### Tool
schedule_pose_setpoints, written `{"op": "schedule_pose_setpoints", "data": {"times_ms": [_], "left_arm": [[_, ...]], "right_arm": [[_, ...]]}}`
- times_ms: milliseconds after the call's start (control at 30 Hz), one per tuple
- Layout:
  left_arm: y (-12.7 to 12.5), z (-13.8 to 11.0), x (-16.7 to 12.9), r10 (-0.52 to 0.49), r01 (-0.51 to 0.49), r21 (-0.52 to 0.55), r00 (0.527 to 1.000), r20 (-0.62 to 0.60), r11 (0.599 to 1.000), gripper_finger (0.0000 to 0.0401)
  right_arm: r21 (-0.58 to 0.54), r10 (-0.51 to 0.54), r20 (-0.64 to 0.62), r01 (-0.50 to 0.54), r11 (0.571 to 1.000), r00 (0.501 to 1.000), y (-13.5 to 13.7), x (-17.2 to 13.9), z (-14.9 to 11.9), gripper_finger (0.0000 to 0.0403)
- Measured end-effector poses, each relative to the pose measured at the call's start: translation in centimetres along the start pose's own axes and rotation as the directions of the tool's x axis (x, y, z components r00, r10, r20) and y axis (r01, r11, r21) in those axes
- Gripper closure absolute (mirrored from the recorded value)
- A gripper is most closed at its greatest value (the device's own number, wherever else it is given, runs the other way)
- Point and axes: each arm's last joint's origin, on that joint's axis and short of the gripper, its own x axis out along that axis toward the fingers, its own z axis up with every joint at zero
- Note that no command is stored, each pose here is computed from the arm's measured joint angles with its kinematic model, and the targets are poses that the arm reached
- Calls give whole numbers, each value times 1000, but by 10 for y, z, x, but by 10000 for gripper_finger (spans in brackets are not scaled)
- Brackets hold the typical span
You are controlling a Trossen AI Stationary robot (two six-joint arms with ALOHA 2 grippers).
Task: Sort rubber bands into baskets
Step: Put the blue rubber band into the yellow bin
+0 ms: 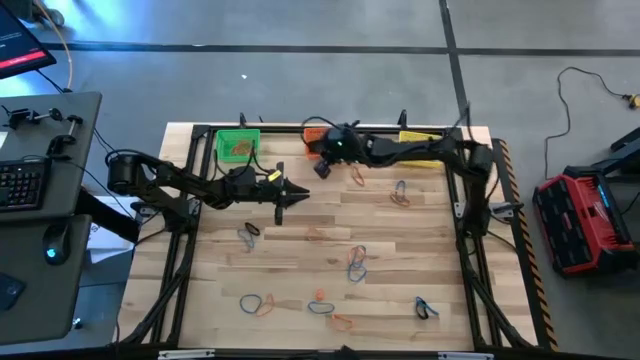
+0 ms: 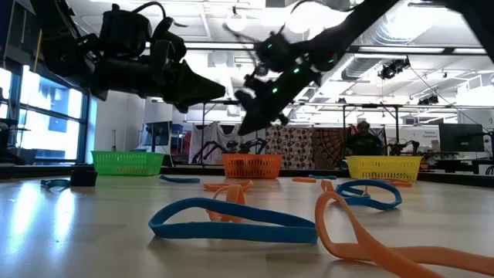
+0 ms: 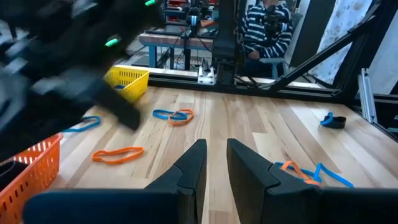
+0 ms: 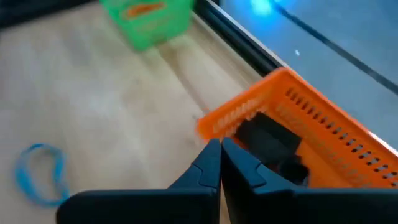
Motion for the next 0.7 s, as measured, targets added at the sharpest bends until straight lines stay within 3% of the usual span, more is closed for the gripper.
{"op": "schedule_pose_setpoints", "data": {"times_ms": [300,500,600,700], "left_arm": [[2,-2,-2,8,-9,-21,999,-53,1000,348],[2,-2,-15,-8,-3,-54,978,-209,999,358],[2,-2,-26,-2,-19,-59,943,-333,998,375],[1,0,-34,-3,-24,-50,877,-481,998,394]], "right_arm": [[11,6,42,-6,1000,999,9,-60,-29,403],[12,4,39,-4,1000,999,22,-90,-51,403],[17,16,36,-17,1000,999,31,-101,-62,403],[21,4,55,-5,1000,998,41,-110,-67,403]]}}
